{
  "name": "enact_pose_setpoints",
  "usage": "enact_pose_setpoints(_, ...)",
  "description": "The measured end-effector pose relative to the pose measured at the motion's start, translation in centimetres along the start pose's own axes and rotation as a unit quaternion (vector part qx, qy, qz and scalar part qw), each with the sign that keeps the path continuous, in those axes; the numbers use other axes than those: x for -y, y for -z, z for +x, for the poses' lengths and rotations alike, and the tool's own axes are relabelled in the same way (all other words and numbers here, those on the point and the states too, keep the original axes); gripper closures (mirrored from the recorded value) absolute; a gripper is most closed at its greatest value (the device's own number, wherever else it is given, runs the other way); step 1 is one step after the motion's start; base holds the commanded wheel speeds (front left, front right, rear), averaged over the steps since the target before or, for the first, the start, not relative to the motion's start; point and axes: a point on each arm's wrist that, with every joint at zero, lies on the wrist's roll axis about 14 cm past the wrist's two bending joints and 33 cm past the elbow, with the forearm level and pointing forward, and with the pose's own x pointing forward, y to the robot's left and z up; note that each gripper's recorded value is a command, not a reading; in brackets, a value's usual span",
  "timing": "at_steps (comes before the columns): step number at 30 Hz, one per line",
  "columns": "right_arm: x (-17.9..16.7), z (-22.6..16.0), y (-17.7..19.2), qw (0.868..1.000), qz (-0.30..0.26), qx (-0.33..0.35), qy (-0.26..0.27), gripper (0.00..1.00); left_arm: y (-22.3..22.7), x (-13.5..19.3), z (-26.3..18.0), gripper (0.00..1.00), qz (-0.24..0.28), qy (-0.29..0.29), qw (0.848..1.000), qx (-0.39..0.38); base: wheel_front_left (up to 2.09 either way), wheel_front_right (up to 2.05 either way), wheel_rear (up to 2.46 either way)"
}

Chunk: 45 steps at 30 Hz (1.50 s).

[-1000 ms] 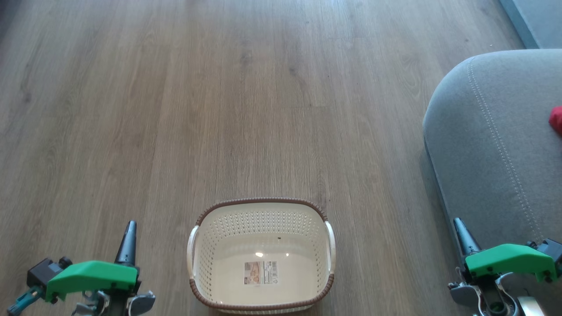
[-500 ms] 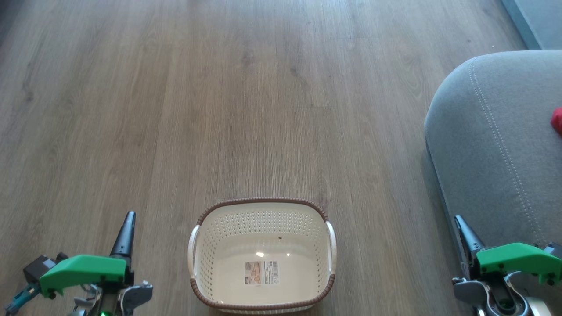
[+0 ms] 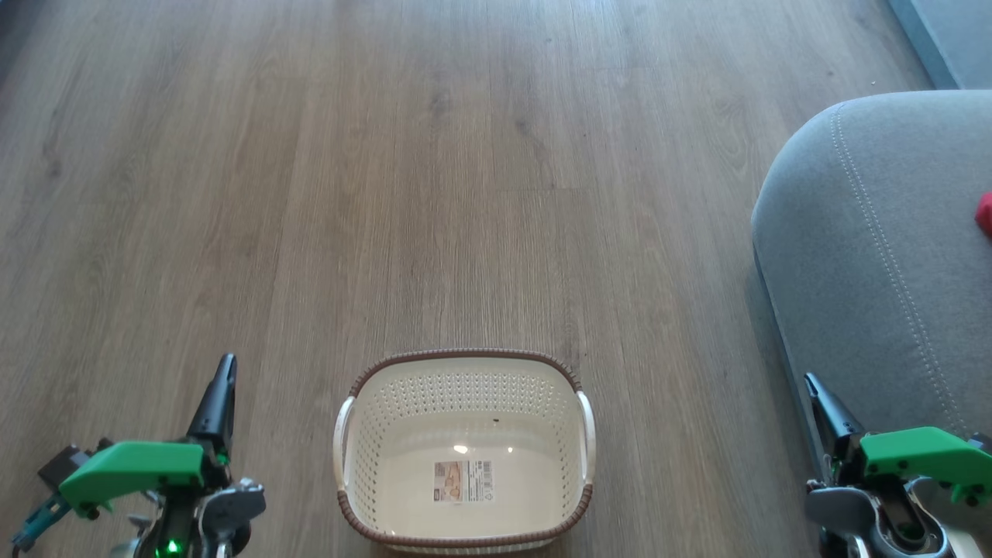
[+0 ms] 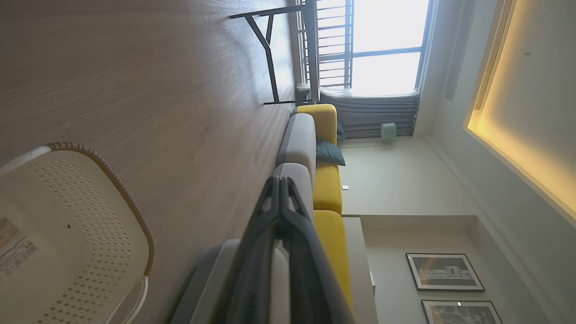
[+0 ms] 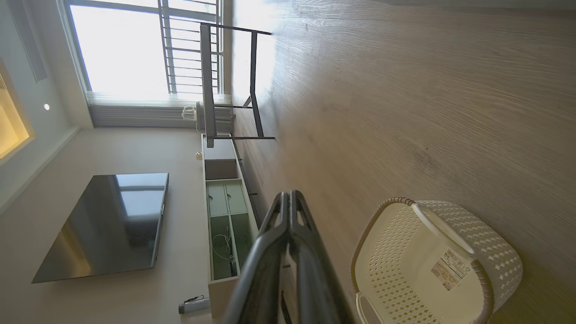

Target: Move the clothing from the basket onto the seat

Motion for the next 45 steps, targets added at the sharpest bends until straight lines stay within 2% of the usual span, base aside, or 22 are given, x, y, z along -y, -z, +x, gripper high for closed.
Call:
enact_pose_setpoints(11,-1.0,0.4,-0.3,0.999,0.048,0.002,-0.018,1.0,-0.1,0.8,0.1,1.0,-0.048,0.017,0.999,-0.004,0.0,0.0,0.0)
enact_pose_setpoints(45,-1.0,0.4,-0.2,0.998,0.052,0.003,-0.017,1.0,-0.1,0.8,0.1,1.0,-0.049,0.018,0.999,-0.004,0.0,0.0,0.0)
